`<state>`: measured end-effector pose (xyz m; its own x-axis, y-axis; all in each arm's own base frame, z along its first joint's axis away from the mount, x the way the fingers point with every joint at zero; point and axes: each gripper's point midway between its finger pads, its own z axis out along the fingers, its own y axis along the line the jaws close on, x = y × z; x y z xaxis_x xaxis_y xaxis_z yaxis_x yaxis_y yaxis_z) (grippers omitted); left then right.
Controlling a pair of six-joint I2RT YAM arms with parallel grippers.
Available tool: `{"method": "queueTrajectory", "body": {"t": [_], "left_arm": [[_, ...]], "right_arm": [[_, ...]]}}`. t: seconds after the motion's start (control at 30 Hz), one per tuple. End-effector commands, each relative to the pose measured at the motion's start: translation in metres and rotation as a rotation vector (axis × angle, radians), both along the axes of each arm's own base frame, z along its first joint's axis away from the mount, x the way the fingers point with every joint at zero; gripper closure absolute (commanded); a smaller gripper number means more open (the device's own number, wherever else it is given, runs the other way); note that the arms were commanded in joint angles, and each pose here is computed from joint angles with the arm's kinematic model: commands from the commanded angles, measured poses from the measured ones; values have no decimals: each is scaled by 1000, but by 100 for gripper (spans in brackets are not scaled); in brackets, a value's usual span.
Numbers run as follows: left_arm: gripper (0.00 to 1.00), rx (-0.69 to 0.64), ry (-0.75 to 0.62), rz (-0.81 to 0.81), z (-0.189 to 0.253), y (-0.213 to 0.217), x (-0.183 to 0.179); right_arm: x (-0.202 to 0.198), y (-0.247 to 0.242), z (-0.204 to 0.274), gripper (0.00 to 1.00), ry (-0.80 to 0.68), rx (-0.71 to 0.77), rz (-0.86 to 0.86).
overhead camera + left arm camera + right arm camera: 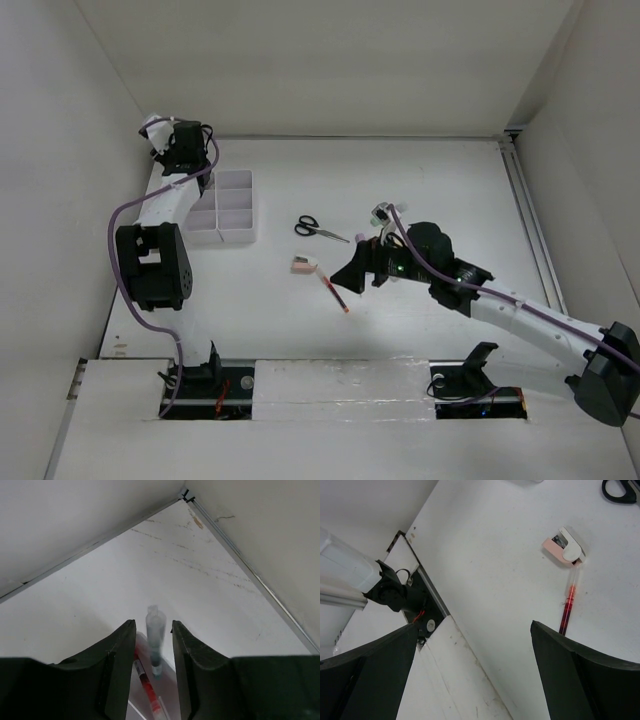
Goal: Sort the stationery into containers
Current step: Place the pen in the storage box, then pick up the pen from the center of the board.
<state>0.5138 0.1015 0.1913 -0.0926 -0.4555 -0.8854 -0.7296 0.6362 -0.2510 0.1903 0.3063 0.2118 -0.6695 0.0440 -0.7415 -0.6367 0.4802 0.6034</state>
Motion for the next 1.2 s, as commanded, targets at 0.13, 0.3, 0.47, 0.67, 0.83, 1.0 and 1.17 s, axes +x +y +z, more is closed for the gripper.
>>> {"method": "queueTrajectory", "body": {"t": [0.13,0.3,0.47,0.67,0.83,1.0,1.17], "left_arm": [[51,11,-71,3,26,1,-7],[25,21,-145,-55,65,-21,-14],[0,-8,-225,-128,128,-33,-24],[0,-48,-250,-181,205,-44,-53],[0,-85,-251,-328,235,-69,-81],[0,-108,-263,-486,242,-94,-123],[0,-72,-184,-509,200,-93,-152]], "right_arm": [[-2,2,11,0,-40,30,8],[13,1,-11,0,-30,-55,-45],[36,1,-42,0,-12,-247,-108],[44,-7,-79,0,-17,-464,-159],[47,-3,-109,3,-9,-578,-160],[47,4,-134,22,8,-680,-156],[39,6,-162,41,24,-765,-141]]}}
